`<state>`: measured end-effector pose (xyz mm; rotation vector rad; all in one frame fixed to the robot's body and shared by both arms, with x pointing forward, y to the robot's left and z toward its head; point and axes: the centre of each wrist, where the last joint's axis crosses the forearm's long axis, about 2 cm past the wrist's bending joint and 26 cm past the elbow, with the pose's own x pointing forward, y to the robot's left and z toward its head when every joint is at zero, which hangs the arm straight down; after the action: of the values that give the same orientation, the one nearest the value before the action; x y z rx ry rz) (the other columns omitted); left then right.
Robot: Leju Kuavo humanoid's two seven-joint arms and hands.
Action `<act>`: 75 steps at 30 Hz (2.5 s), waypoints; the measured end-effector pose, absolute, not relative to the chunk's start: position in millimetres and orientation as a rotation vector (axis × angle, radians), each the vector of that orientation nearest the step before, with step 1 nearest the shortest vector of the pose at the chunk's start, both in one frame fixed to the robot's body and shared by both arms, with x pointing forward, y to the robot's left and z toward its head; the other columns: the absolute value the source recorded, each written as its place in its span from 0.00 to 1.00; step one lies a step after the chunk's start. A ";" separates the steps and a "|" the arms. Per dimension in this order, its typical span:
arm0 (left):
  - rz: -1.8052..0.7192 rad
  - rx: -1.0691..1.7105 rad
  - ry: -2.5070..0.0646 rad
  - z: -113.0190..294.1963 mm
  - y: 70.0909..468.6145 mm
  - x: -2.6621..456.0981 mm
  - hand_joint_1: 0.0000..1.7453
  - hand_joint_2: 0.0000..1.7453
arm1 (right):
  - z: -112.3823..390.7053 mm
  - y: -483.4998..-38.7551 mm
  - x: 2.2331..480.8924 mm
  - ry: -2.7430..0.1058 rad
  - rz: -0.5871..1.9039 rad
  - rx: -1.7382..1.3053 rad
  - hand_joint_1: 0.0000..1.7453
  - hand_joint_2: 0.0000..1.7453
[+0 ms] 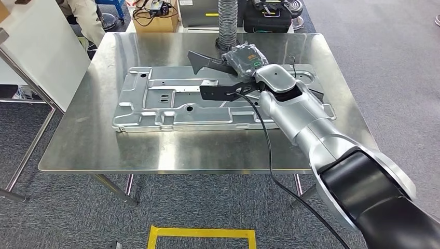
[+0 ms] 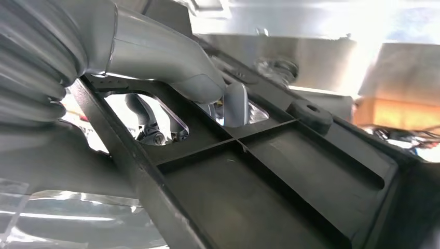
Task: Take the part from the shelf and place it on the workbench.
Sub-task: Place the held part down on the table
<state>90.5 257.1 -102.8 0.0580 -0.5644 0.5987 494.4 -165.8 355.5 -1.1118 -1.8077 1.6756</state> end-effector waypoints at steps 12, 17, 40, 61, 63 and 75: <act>0.581 0.039 -0.582 -101.7 256.3 95.4 0.00 1.00 | 345.5 -173.8 497.4 -1.727 1.674 -1.114 1.00 1.00; 0.583 0.043 -0.579 -101.9 256.5 94.7 0.00 1.00 | 344.1 -171.3 497.0 -1.714 1.682 -1.104 1.00 1.00; 0.577 0.035 -0.597 -102.3 256.1 92.7 0.00 1.00 | 340.5 -187.3 501.6 -1.646 1.514 -1.065 1.00 1.00; 0.606 0.024 -0.622 -102.6 255.8 91.2 0.00 0.00 | 332.3 -193.7 502.5 -1.572 1.433 -1.058 0.00 0.00; 0.607 0.024 -0.621 -102.5 255.8 91.3 0.00 0.00 | 331.6 -194.0 502.5 -1.569 1.430 -1.056 0.00 0.00; 0.586 0.017 -0.613 -102.2 254.7 92.5 0.00 0.00 | 328.1 -197.6 502.7 -1.543 1.402 -1.053 0.00 0.00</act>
<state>92.5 254.7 -102.2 0.0171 -0.6130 0.5864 502.7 -197.6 328.1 -1.0530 -1.5432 1.4022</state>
